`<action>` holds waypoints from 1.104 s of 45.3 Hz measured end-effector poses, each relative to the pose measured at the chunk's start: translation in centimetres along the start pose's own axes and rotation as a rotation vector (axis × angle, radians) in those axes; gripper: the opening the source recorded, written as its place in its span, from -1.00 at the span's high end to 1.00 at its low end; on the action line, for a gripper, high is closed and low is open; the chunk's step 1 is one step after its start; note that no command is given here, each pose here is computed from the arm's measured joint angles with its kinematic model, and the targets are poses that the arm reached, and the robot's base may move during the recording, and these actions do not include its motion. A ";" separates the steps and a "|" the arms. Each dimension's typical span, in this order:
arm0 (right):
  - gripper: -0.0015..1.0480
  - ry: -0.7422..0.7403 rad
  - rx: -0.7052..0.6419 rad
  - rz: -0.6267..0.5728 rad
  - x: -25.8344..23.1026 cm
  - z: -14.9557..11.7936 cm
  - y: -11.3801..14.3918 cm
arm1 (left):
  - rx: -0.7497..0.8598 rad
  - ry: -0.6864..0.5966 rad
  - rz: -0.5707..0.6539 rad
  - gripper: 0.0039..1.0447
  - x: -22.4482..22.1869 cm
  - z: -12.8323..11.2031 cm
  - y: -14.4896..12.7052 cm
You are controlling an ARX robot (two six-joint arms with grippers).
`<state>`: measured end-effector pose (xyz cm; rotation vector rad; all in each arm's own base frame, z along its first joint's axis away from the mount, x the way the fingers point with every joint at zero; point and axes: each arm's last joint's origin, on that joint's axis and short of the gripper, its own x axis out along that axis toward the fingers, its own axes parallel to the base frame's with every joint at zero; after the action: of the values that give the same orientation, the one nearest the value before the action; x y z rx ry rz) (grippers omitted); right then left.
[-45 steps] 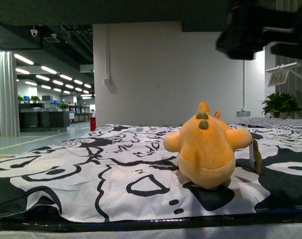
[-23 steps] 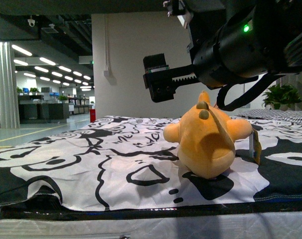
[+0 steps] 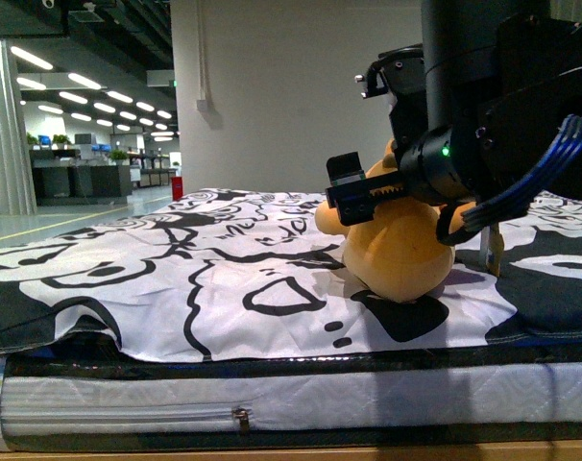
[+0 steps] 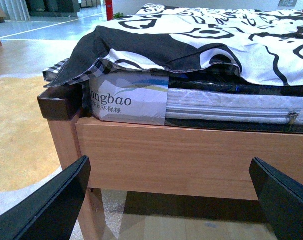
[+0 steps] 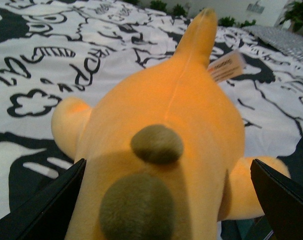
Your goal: Put away toys
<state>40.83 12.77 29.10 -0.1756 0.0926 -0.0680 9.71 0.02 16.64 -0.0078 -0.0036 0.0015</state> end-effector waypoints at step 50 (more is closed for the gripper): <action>0.80 -0.268 0.241 0.281 -11.6 10.4 -6.8 | 0.000 0.000 0.000 -0.89 0.0 0.0 0.0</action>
<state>29.92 8.74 41.50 0.0712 -0.1588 0.2242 9.71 0.02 16.64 -0.0078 -0.0036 0.0015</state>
